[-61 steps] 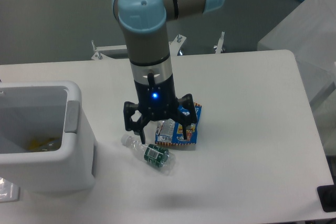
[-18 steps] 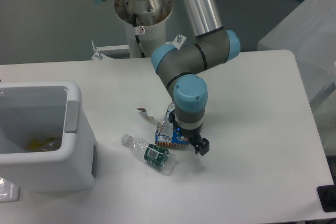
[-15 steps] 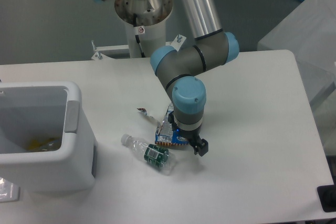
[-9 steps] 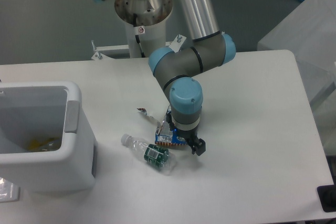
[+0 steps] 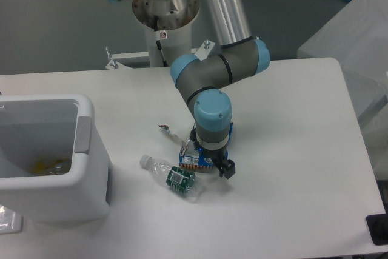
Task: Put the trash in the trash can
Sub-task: 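Reposition the gripper around the wrapper edge and close on it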
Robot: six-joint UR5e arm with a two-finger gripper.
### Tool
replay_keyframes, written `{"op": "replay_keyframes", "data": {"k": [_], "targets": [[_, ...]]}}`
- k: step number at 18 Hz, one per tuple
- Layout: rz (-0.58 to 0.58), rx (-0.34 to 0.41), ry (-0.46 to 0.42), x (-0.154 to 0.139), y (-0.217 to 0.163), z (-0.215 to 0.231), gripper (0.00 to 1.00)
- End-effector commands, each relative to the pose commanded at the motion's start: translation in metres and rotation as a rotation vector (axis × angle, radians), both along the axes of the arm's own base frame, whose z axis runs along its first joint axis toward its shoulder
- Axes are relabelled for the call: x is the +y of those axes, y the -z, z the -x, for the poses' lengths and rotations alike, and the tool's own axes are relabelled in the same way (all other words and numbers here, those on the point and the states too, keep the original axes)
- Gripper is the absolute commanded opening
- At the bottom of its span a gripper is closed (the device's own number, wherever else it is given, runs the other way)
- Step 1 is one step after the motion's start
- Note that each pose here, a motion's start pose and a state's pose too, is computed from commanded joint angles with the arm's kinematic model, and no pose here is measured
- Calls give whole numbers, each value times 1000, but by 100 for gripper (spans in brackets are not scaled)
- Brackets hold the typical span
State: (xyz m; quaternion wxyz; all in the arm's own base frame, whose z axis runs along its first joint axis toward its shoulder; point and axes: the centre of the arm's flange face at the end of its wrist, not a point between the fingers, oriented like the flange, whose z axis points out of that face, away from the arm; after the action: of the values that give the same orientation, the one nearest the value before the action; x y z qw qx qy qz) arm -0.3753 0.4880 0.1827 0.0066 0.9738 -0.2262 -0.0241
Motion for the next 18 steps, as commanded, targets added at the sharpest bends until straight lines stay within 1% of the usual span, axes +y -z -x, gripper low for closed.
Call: {"op": "replay_keyframes", "data": {"k": [3,6,7,9,11,13,14,18], "targets": [[-5,6,0,0,1,0,99],[-3,4,0,-1,3,-1,96],[-2,5,0,-2,3,-2,93],[6,14,-2,-3,4,-2,92],[3,17,-7,-3,3,-2,88],[4,16,-10,-4,4,-2,82],[4,16,-10,-4,4,-2,81],[0,18,-49,-3,2,-2,60]]}}
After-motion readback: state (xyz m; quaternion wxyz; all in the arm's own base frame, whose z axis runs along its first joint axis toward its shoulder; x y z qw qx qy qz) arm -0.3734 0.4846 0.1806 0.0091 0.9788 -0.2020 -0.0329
